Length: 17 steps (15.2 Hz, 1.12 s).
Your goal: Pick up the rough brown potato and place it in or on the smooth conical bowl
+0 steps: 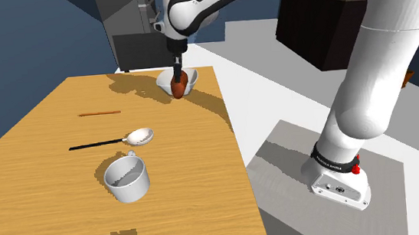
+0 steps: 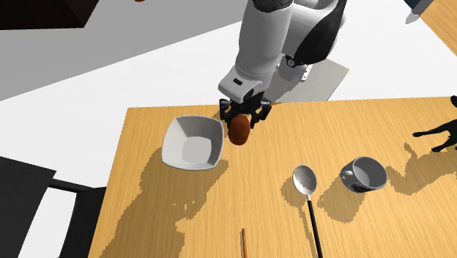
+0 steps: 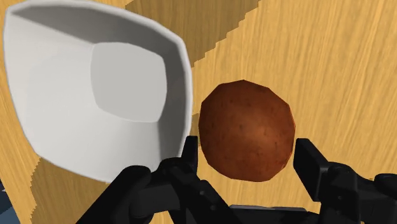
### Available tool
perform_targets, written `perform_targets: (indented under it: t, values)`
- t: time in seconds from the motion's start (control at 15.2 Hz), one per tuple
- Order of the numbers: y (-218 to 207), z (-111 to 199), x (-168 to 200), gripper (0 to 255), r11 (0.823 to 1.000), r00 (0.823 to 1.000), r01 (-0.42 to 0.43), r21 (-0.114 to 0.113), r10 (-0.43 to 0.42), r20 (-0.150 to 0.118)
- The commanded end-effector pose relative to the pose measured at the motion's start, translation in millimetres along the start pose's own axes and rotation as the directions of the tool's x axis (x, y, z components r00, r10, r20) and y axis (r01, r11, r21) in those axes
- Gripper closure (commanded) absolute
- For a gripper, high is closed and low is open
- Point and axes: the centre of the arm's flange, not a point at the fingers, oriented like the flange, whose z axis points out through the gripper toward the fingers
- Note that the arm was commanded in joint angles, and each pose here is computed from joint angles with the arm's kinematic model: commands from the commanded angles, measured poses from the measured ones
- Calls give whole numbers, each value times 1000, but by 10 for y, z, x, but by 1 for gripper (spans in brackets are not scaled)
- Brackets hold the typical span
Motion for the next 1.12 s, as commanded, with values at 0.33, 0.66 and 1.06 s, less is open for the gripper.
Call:
perform_targets:
  t: [0.33, 0.66, 1.06]
  values:
    - [53, -370, 47, 255, 1000, 1000, 0, 0, 0, 0]
    - [456, -468, 2, 255, 1000, 1000, 0, 0, 0, 0]
    - [1239, -482, -113, 255, 1000, 1000, 0, 0, 0, 0]
